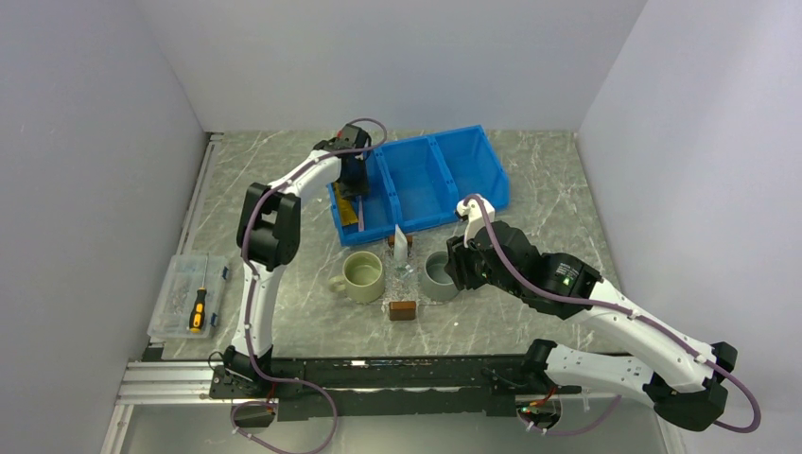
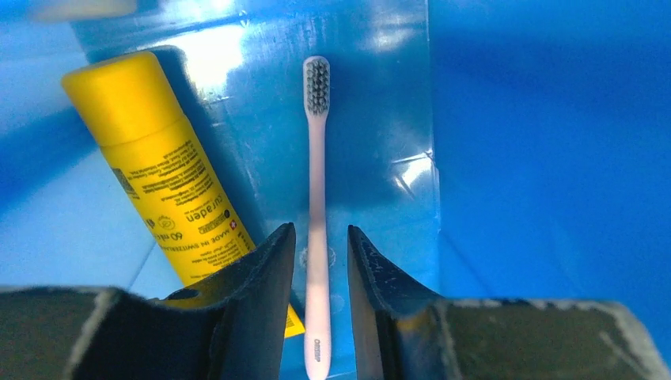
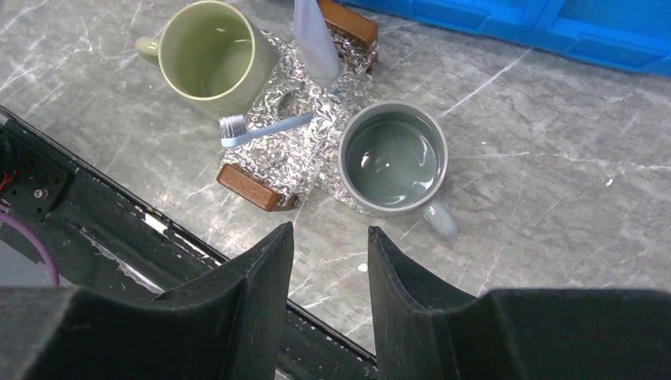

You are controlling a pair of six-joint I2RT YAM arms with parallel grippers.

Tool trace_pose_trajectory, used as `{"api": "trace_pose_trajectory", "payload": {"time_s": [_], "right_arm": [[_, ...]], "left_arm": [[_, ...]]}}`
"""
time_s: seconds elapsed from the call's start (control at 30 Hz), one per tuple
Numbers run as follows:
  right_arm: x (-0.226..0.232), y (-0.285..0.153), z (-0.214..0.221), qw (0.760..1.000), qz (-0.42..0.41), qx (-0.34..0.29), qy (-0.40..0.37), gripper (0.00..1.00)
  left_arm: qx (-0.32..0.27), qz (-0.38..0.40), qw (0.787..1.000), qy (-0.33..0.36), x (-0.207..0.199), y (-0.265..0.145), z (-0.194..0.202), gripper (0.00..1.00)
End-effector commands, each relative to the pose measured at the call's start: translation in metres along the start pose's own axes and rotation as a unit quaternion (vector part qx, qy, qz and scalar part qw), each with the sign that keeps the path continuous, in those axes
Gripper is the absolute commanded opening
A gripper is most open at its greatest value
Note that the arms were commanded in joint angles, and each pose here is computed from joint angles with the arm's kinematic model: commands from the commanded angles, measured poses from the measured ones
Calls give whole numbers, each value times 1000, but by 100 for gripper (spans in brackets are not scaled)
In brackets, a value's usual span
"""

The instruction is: Prepare toiletry sets of a toothbrush and toothpaste on the tray

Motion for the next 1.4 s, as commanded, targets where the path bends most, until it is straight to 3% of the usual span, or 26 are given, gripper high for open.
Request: {"api": "trace_pose_trajectory", "payload": {"time_s": [0.0,0.4,0.73,1.37], "right_arm": [[6,-1,-8,1000,-15,-21,8,42],[8,0,-8,1000,-20,-21,8,42],[9,-3,-11,999,-22,-25,9,42],[16,-6,-24,999,-29,-30,10,42]], "left_arm": [[-3,-4,1000,17,-2,2,-5,36],[26,-20,998,44,-2,9,12,29],[24,-19,998,58,-5,5,18,0],[-154,58,984,74,-27,-130,-54,0]]}}
Point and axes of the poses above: each gripper's point midway between its finger pads, its own y axis out along the fingers, its own x axis along the line the jaws close on, z = x × y, the point moved 2 cm from there along -y, back along the fingers, and after that the axes turned 10 degrees about y, right-handed, at the moved point
